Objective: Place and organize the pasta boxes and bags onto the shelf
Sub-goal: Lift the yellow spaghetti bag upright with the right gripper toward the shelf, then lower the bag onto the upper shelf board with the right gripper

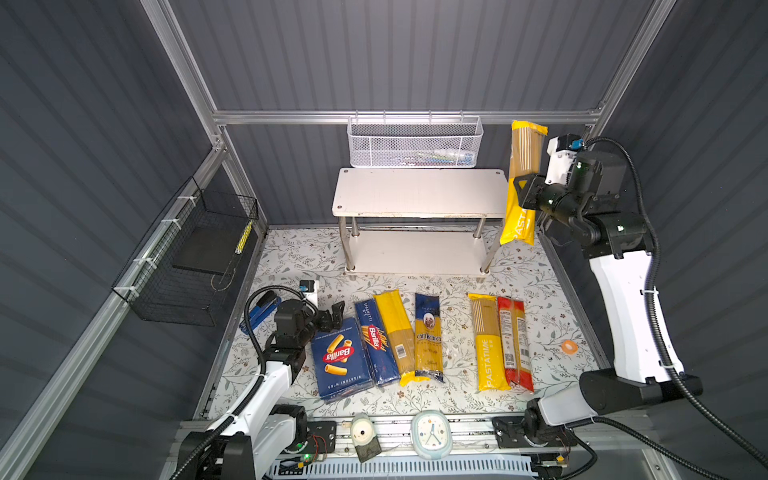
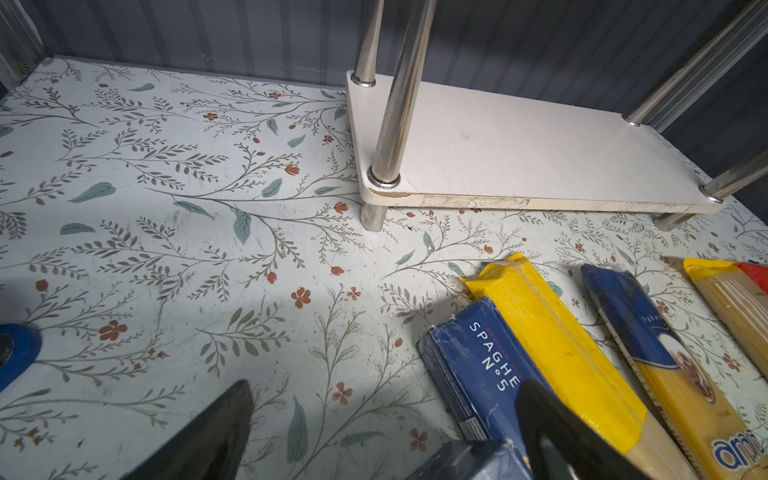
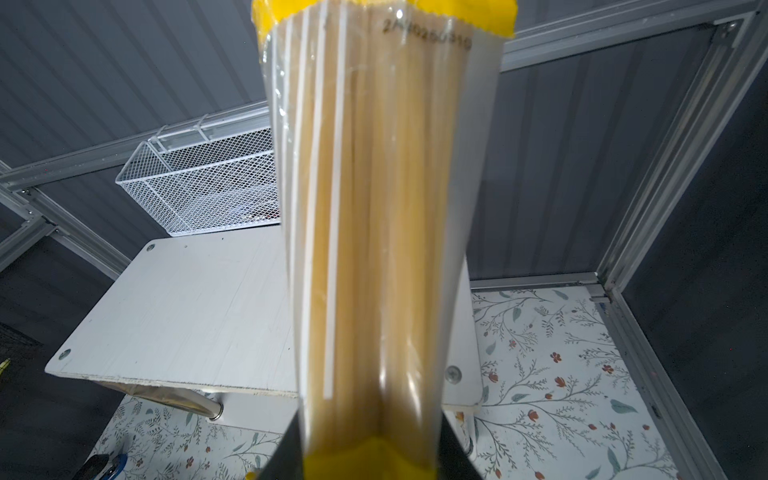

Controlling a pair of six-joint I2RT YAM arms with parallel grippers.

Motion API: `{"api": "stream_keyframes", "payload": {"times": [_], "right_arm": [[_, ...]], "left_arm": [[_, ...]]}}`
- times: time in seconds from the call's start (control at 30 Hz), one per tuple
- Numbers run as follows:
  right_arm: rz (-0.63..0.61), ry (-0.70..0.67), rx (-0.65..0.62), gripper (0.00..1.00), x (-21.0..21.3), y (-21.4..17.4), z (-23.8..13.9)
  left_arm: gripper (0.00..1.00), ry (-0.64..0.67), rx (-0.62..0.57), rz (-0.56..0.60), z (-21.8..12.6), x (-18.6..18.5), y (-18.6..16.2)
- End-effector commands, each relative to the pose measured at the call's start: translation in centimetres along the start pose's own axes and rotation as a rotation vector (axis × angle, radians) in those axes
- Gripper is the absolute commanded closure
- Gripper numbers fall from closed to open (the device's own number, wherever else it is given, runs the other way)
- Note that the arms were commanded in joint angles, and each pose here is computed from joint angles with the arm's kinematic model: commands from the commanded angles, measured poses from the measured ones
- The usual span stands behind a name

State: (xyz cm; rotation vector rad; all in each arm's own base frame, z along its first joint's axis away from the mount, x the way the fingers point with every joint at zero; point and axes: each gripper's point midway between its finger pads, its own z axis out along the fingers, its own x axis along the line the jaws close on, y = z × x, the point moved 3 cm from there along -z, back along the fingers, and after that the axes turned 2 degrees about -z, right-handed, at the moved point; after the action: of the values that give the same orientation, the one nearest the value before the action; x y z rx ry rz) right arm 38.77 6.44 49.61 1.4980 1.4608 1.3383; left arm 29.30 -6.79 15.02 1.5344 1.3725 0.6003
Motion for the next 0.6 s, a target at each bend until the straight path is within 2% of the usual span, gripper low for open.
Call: {"api": "stream_keyframes", "payload": {"times": [0.0,0.57], "right_arm": [[-0.003,0.075,-0.184,1.0,1.5,5.0,-1.8],[-0.002,-0.013,-0.13,1.0,-0.3,4.7,4.9]], "left_arm": [[0.0,-0.018,-0.012,0.002,0.0,-0.4,0.4],[0.01,-0.016,-0.007,0.001,0.1,-0.4,0.4]]}}
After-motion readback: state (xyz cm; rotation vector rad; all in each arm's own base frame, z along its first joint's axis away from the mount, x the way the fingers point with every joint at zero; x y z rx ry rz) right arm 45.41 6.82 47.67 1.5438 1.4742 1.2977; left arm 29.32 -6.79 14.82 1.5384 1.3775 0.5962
